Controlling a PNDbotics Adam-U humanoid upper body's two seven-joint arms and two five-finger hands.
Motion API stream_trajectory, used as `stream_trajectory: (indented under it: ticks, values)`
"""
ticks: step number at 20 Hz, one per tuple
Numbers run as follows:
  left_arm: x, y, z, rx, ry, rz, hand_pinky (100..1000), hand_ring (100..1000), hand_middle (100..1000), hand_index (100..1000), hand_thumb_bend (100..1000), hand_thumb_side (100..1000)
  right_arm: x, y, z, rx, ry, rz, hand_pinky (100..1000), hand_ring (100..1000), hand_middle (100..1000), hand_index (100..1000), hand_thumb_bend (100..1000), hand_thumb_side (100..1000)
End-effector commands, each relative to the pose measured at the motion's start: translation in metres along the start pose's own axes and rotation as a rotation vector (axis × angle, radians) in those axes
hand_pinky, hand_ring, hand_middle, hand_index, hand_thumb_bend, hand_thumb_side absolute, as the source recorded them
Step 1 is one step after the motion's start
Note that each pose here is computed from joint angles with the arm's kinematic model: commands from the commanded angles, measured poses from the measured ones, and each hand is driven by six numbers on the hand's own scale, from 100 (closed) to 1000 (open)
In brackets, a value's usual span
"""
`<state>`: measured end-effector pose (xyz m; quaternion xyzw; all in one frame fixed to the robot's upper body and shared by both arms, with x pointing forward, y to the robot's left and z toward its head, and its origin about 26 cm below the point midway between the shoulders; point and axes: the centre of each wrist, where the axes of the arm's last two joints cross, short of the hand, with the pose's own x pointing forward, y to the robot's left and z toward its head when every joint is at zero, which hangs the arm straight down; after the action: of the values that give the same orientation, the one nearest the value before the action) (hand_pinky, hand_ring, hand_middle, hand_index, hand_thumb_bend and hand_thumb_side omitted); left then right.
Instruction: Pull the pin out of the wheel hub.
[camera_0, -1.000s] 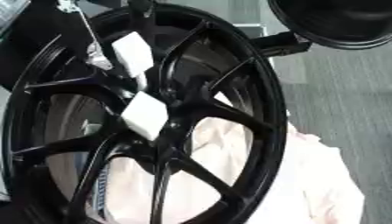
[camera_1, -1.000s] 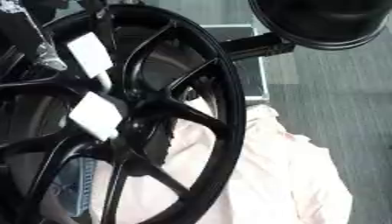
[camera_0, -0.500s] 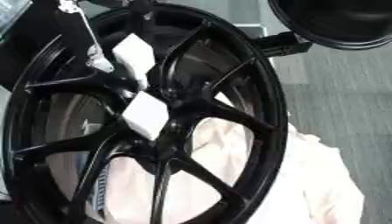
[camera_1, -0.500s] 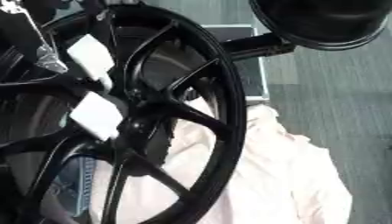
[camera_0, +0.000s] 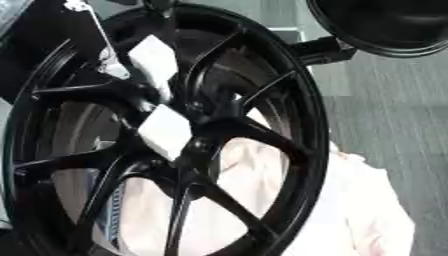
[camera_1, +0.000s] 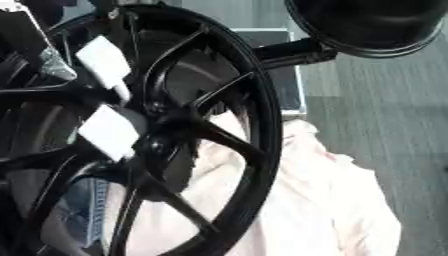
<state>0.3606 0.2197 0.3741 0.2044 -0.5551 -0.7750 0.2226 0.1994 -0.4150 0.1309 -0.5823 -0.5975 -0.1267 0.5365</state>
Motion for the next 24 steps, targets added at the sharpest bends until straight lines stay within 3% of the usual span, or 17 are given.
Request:
stream_trajectory:
  ticks: [1,14,18,24]
  values:
    - [0.002,0.015,0.013,0.071,0.032,-0.025,694,446,360,483,483,100,0.002,-0.005,-0.004,-0.018,-0.012,0.008,677,662,613,714,100,452]
    - [-0.001,0.033,0.051,0.236,0.089,0.018,695,410,338,462,493,100,-0.001,-0.008,-0.004,-0.031,-0.007,0.024,677,661,612,713,100,457]
    - [-0.012,0.036,0.089,0.351,0.182,0.036,701,398,340,467,473,100,-0.006,-0.011,-0.003,-0.045,0.000,0.043,678,662,612,713,100,457]
    - [-0.055,0.016,0.185,0.616,0.457,0.167,712,378,343,475,403,100,-0.017,-0.019,0.001,-0.095,0.025,0.081,675,661,611,712,100,464]
